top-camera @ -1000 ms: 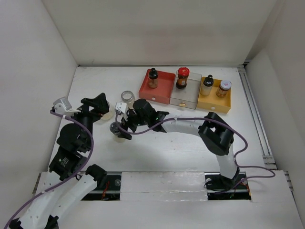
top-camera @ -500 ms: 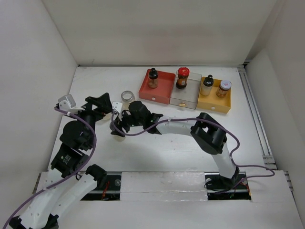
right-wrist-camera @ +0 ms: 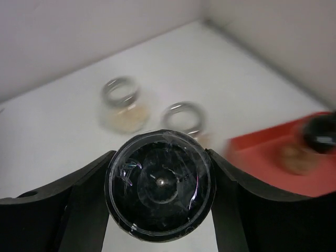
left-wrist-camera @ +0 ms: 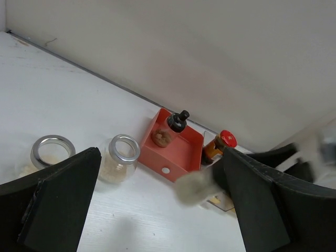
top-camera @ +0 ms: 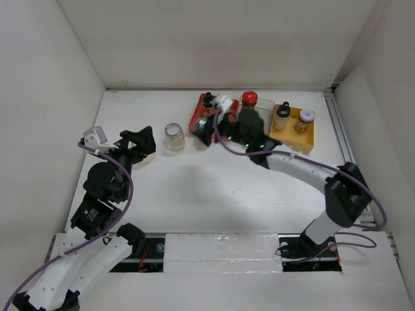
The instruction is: Organize the condiment bottles
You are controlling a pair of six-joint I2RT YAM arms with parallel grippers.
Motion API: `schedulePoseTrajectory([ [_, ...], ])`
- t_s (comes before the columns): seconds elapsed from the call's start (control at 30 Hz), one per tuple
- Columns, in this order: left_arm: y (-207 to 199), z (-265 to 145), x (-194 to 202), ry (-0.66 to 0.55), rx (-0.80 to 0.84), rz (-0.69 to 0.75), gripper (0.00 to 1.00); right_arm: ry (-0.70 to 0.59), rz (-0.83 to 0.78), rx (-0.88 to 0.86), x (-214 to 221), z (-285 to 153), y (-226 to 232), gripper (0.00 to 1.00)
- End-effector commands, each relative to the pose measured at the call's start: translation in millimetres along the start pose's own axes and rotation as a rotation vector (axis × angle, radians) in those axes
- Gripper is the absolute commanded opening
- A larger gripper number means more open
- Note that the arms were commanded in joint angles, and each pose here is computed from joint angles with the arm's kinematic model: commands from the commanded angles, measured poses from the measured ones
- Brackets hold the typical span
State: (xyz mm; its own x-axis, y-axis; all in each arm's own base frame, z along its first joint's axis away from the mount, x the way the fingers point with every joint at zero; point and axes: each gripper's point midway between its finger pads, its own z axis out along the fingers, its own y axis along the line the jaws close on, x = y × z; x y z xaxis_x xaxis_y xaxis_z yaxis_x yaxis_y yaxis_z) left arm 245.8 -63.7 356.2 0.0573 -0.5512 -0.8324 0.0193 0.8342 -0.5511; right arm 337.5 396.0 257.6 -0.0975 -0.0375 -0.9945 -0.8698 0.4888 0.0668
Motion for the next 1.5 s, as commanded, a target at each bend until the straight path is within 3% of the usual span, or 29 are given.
schedulePoseTrajectory([
  [0.0,-9,2,-2,-0.009,0.037,-0.004,0.99,-0.192,-0.047,0.234,-76,-45,-65,0.49],
  [0.17,-9,2,-2,-0.009,0.037,-0.004,0.99,-0.145,-0.075,0.513,-63,-87,-150,0.48],
  [0.37,-9,4,0,-0.003,0.033,0.001,0.99,-0.073,-0.044,0.672,-41,-120,-212,0.48],
  [0.67,-12,3,-3,-0.005,0.044,-0.004,0.99,0.019,0.028,0.800,11,-141,-269,0.48],
  [1.07,-12,5,0,0.002,0.041,0.001,0.99,0.074,0.127,0.781,63,-127,-285,0.53],
  [1.2,-11,5,0,0.002,0.041,0.010,0.99,0.074,0.139,0.781,71,-131,-280,0.72],
  [1.23,-13,5,1,0.007,0.050,0.011,0.99,0.083,0.142,0.791,76,-133,-280,0.81],
  [1.33,-13,5,1,0.007,0.050,0.011,0.99,0.048,0.127,0.801,58,-139,-277,0.93],
  [1.47,-13,5,1,0.007,0.050,0.011,0.99,-0.019,0.050,0.811,15,-148,-259,1.00],
])
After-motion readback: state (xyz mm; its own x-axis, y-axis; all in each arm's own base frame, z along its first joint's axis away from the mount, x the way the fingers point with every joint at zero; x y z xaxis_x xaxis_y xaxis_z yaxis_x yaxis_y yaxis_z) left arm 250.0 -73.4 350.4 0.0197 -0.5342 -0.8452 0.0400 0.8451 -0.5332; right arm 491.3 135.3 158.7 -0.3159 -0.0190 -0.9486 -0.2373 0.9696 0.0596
